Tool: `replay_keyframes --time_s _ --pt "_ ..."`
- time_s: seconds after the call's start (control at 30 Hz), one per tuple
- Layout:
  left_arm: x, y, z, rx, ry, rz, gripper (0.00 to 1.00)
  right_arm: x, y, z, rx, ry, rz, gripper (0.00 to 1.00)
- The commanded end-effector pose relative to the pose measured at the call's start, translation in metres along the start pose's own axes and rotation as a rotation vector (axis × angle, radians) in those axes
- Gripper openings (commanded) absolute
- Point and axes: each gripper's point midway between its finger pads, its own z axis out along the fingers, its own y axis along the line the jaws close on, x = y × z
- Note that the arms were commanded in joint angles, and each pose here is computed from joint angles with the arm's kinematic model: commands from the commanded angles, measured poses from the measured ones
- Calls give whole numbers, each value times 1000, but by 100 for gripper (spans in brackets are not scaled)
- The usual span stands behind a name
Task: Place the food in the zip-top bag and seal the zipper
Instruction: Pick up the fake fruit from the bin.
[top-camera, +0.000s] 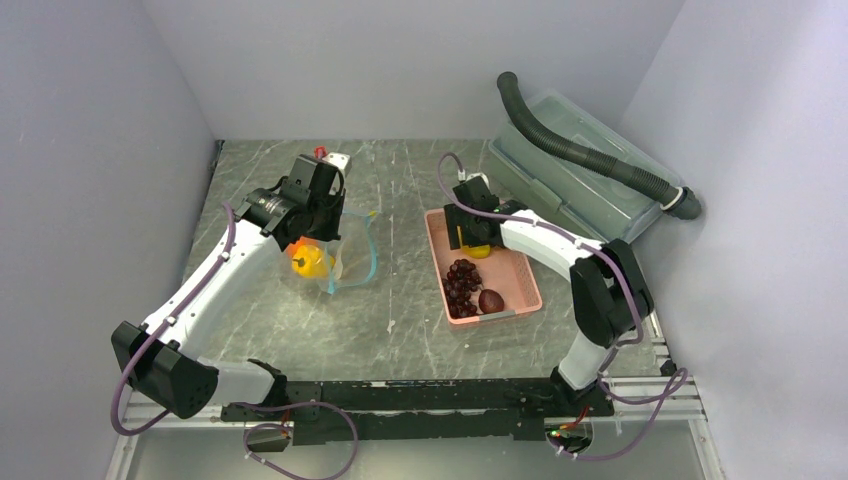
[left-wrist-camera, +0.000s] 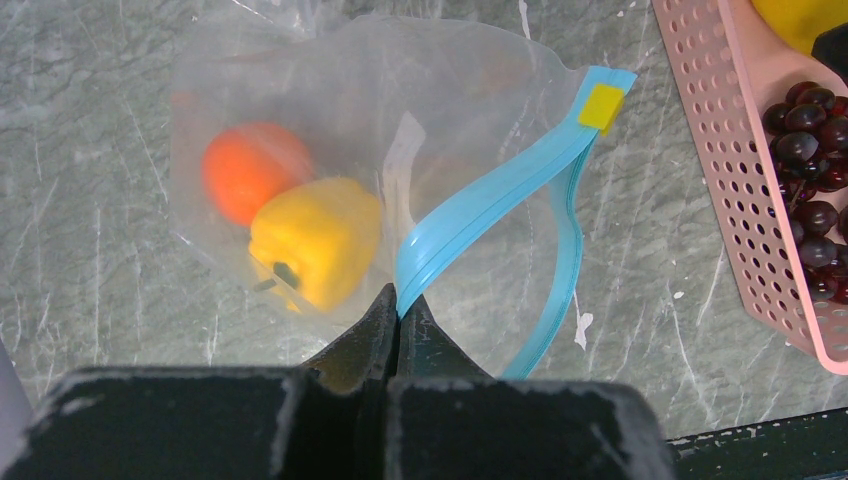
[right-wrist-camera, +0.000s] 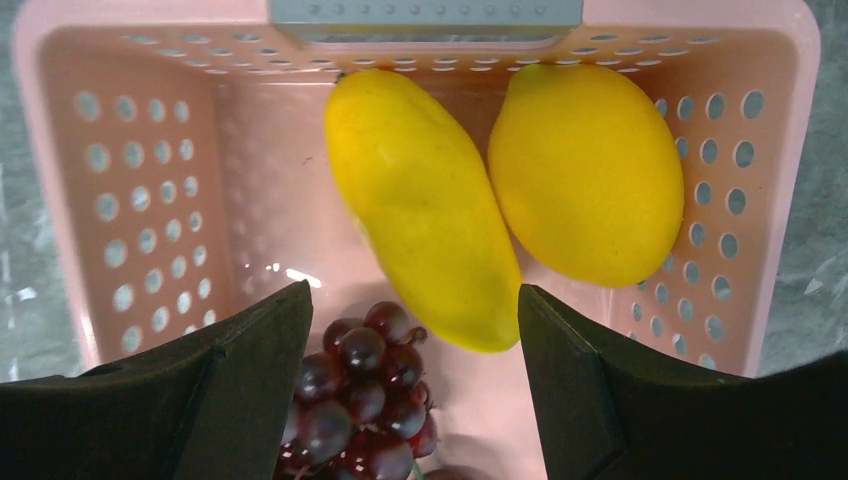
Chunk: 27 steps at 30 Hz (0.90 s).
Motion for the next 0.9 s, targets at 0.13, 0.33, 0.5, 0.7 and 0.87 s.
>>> replay_keyframes --time_s 0.13,0.33,0.5,0.7,0.87 --pt "-5 -3 1 14 -20 -8 0 -19 -2 20 -18 -17 18 78" --pt "-5 -3 1 13 -22 -6 0 -21 4 32 -37 -2 25 77" --pt "-5 -2 2 10 -21 -5 0 -22 10 40 -52 15 27 77" --pt "-5 -3 1 12 -21 -6 0 -20 12 42 -64 21 30 74" --pt "-5 -3 1 14 -22 -7 0 -24 13 36 -76 8 35 61"
